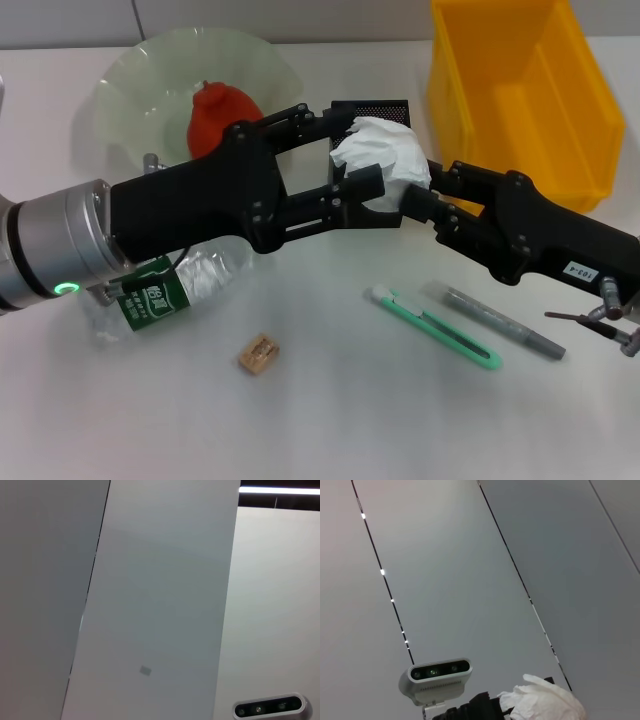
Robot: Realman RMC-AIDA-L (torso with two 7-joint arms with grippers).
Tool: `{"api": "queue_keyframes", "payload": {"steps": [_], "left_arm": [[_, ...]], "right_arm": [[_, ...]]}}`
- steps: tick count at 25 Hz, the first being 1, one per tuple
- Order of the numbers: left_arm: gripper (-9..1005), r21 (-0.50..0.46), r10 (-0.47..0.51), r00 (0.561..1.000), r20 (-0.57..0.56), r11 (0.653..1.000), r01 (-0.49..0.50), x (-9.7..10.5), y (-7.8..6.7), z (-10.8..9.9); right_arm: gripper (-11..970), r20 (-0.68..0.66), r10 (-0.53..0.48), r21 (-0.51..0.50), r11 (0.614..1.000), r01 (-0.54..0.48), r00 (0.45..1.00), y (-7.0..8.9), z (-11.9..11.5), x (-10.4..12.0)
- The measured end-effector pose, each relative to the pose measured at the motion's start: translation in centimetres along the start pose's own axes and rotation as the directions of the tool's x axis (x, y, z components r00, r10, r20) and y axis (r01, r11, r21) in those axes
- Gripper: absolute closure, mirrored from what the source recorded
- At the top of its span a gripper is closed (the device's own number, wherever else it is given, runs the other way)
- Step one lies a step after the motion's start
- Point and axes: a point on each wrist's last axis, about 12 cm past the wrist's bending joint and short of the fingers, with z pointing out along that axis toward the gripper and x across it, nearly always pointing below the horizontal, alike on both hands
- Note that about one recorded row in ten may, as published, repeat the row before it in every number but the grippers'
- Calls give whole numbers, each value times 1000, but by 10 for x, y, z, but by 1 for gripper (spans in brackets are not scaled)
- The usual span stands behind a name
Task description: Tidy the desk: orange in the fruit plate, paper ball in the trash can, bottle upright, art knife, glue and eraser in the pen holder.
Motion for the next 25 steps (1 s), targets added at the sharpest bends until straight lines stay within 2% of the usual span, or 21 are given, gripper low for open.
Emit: {"api": "queue_keyframes", "payload": {"steps": [7, 10, 11, 12, 15, 16, 17, 18, 19, 21, 25], "left_arm": [[289, -63, -10, 999, 34, 998, 13, -1, 4, -13], [290, -76, -18, 999, 36, 997, 21, 1, 3, -18], [290, -81, -21, 999, 35, 996, 24, 3, 2, -20], [290, -81, -21, 999, 35, 996, 24, 3, 2, -20], [290, -76, -25, 999, 27, 997, 27, 4, 1, -19], [290, -73, -27, 999, 24, 997, 28, 5, 0, -19], [290, -70, -27, 999, 20, 997, 29, 5, 0, -18], [290, -66, -27, 1000, 16, 997, 28, 6, 0, -18], [291, -60, -24, 1000, 10, 998, 24, 7, -1, -17], [291, -50, -13, 1000, -2, 999, 13, 8, -2, -16], [291, -36, -6, 1000, -17, 999, 6, 10, -2, -13]], "right_arm": [[583, 22, 5, 35, 999, -5, 1000, 2, -8, 2], [583, 62, -9, 95, 995, 3, 998, 0, -19, -1], [583, 91, -34, 158, 987, 19, 995, -3, -30, -5], [583, 91, -34, 158, 987, 19, 995, -3, -30, -5], [582, 106, -82, 273, 961, 50, 991, -10, -48, -11], [582, 91, -109, 347, 935, 71, 990, -16, -58, -15], [582, 91, -109, 347, 935, 71, 990, -16, -58, -15], [582, 62, -128, 409, 908, 92, 990, -23, -66, -18], [582, 62, -128, 409, 908, 92, 990, -23, -66, -18], [582, 23, -149, 463, 878, 121, 989, -31, -73, -22], [582, 0, -169, 487, 861, 147, 986, -37, -74, -27]]}}
